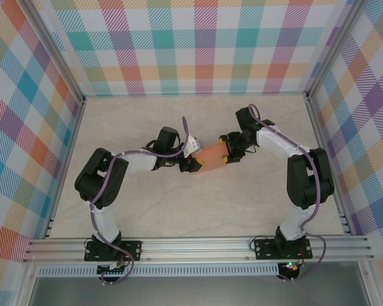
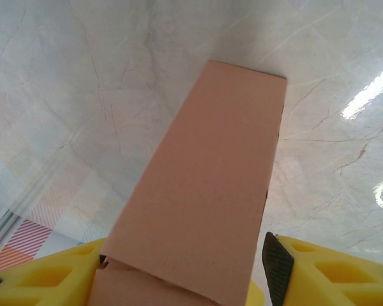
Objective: Fold the paper box
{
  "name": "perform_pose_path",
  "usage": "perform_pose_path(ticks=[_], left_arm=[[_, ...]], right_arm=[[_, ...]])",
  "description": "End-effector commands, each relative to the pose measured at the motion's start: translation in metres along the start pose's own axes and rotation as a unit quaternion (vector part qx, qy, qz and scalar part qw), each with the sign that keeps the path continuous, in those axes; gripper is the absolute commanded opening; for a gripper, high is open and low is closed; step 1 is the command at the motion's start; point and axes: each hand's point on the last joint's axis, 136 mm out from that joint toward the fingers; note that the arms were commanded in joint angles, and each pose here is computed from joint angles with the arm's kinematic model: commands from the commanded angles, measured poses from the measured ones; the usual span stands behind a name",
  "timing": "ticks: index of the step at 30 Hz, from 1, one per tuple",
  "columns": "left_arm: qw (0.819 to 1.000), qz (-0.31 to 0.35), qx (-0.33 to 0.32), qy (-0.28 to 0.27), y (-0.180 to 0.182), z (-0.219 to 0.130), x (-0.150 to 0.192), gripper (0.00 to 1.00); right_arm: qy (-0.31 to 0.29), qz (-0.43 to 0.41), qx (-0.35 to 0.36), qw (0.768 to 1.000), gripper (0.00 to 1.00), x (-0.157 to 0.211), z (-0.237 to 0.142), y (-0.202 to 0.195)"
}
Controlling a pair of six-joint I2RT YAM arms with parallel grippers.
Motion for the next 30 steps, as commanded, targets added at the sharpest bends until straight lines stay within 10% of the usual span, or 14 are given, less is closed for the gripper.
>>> perform_pose_path(ticks=[1, 9, 11, 22, 30], left_arm=[[1.000, 0.000, 0.005, 0.004, -0.003, 0.001, 0.003, 0.49], [1.000, 0.005, -0.005, -0.004, -0.002, -0.007, -0.004, 0.61], [1.000, 0.011, -0.007, -0.013, -0.004, -0.012, -0.011, 1.00], [0.999, -0.017, -0.035, -0.024, -0.020, -0.071, -0.034, 1.00], [0.960, -0.120, -0.244, -0.064, 0.014, -0.163, -0.046, 1.00]], right_arm=[[-0.021, 0.020, 0.041, 0.999, 0.58, -0.007, 0.003, -0.017], [-0.048, 0.023, 0.052, 0.997, 0.52, -0.017, 0.004, -0.023], [-0.049, 0.023, 0.055, 0.997, 0.51, -0.018, 0.005, -0.023], [-0.067, 0.007, 0.078, 0.995, 0.48, -0.025, 0.003, -0.029], [-0.057, -0.020, 0.096, 0.994, 0.49, -0.025, 0.008, -0.034]])
Point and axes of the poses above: each hand's point on the last joint's axis, 136 mm out from that joint toward the fingers, its own z axis out along the fingers, its own y axis along the line the jaws close on, x = y × z, and after that the axes turned 5 degrees about -z, right-handed
